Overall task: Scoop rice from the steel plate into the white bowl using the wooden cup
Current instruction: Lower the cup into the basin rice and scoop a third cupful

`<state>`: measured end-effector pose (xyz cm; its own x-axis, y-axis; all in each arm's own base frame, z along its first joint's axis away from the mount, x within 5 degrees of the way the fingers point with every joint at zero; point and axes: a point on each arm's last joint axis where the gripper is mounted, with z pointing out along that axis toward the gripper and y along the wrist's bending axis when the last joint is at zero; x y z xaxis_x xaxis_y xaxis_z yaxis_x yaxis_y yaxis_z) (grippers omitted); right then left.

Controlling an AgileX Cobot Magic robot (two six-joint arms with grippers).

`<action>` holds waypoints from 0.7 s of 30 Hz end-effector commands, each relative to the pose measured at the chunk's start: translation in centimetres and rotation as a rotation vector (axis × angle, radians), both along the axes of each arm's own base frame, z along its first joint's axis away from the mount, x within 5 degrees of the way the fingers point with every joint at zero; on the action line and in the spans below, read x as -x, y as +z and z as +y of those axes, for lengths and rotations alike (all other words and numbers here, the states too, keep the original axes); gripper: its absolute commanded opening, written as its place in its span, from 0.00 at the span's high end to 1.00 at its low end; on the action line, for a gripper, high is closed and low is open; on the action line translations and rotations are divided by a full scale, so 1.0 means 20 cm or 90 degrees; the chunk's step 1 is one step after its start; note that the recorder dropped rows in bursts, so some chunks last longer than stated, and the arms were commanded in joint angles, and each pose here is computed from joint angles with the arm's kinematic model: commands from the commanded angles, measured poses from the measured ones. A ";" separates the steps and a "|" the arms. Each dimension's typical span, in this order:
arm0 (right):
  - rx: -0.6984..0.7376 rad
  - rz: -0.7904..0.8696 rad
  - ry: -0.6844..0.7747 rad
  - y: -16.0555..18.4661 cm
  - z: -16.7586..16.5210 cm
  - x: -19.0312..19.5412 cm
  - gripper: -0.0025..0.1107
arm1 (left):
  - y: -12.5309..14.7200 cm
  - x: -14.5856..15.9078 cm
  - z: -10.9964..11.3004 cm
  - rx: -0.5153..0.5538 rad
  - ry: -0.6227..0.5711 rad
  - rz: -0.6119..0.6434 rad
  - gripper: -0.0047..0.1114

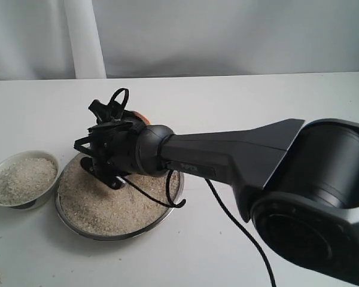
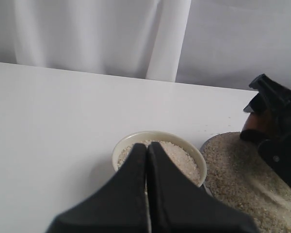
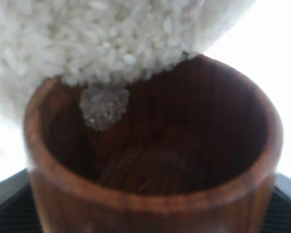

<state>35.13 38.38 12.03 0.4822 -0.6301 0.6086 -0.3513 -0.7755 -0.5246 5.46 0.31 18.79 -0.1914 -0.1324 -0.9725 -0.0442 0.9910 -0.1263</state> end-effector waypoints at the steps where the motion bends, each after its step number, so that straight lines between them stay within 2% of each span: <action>1: -0.042 0.097 -0.018 -0.13 0.03 0.08 0.98 | 0.00 0.00 0.00 0.003 -0.001 -0.003 0.96; 13: -0.060 0.136 -0.058 -0.15 0.02 0.10 0.98 | 0.00 0.00 0.00 0.003 -0.001 -0.003 0.96; 21: -0.135 0.215 -0.086 -0.10 0.04 0.14 0.98 | 0.00 0.00 0.00 0.003 -0.001 -0.003 0.96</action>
